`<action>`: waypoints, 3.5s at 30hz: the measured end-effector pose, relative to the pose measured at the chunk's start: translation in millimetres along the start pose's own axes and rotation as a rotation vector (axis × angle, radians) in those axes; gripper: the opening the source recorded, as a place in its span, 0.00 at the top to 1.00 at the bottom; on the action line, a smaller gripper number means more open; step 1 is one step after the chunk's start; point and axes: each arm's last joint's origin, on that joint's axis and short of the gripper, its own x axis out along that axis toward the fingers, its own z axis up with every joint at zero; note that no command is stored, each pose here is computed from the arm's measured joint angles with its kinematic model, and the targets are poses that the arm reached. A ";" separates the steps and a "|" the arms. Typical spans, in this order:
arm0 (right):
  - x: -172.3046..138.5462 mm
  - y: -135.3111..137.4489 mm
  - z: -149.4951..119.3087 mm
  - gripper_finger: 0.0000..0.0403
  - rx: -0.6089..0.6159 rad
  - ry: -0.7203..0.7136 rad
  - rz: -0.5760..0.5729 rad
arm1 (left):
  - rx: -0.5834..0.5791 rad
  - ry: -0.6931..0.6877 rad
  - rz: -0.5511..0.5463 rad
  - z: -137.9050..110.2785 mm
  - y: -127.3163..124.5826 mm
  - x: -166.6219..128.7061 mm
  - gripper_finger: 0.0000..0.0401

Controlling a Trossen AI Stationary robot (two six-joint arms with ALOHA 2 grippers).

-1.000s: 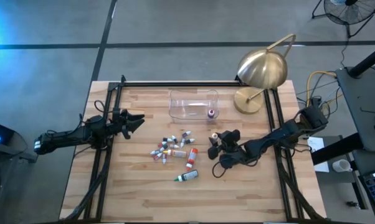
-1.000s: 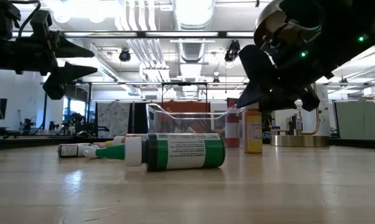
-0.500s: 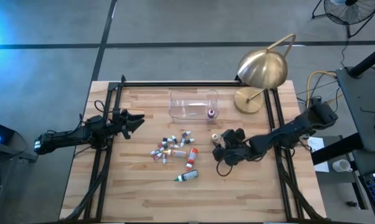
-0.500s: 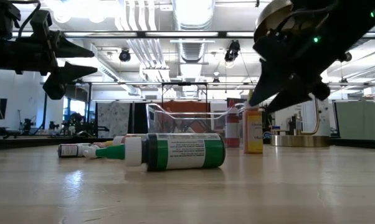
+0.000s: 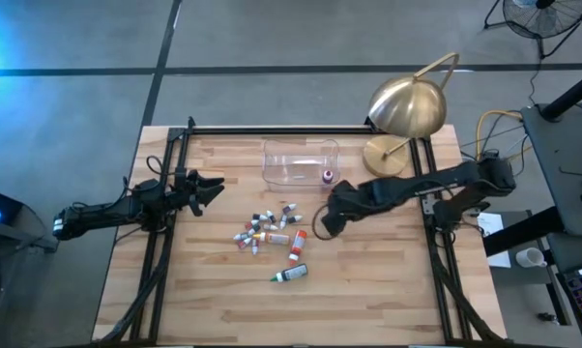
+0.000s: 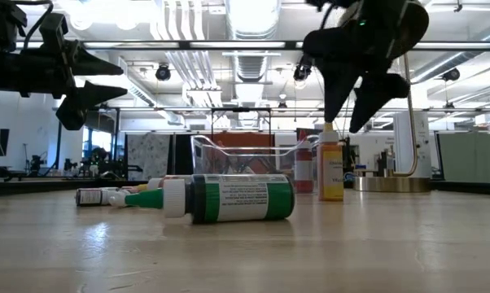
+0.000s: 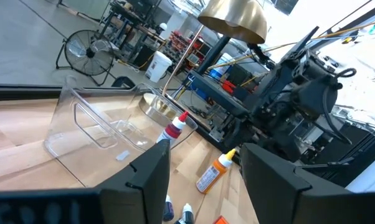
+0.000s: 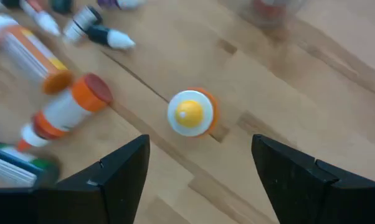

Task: Pick & Place food coloring
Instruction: Put the center big yellow food coloring bottle into the transparent bin

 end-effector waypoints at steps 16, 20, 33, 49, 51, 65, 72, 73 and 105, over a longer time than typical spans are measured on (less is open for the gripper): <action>30.4 32.8 17.8 0.44 -0.145 0.160 -0.190 | 0.000 0.000 0.000 0.0 0.0 0.0 0.58; 28.5 33.3 18.7 0.47 -0.142 0.156 -0.184 | 0.000 0.000 0.000 0.0 0.0 0.0 0.58; 20.5 32.0 21.4 0.46 -0.125 0.137 -0.159 | 0.000 0.000 0.000 0.0 0.0 0.0 0.58; 21.4 32.4 24.9 0.69 -0.148 0.103 -0.155 | 0.000 0.000 0.000 0.0 0.0 0.0 0.58; 21.6 31.5 26.0 0.70 -0.157 0.103 -0.157 | 0.000 0.000 0.000 0.0 0.0 0.0 0.58; 21.6 26.1 30.3 0.75 -0.193 0.097 -0.177 | 0.000 0.000 0.000 0.0 0.0 0.0 0.58; -13.2 32.5 40.4 0.77 -0.233 0.090 -0.181 | 0.000 -0.001 0.000 0.0 0.0 0.0 0.58; -22.8 36.0 44.3 0.77 -0.243 0.063 -0.173 | 0.000 0.000 0.000 0.0 0.0 0.0 0.58; 71.4 66.4 47.0 0.40 -0.256 0.305 -0.135 | 0.000 0.001 0.000 -0.1 0.0 0.0 0.58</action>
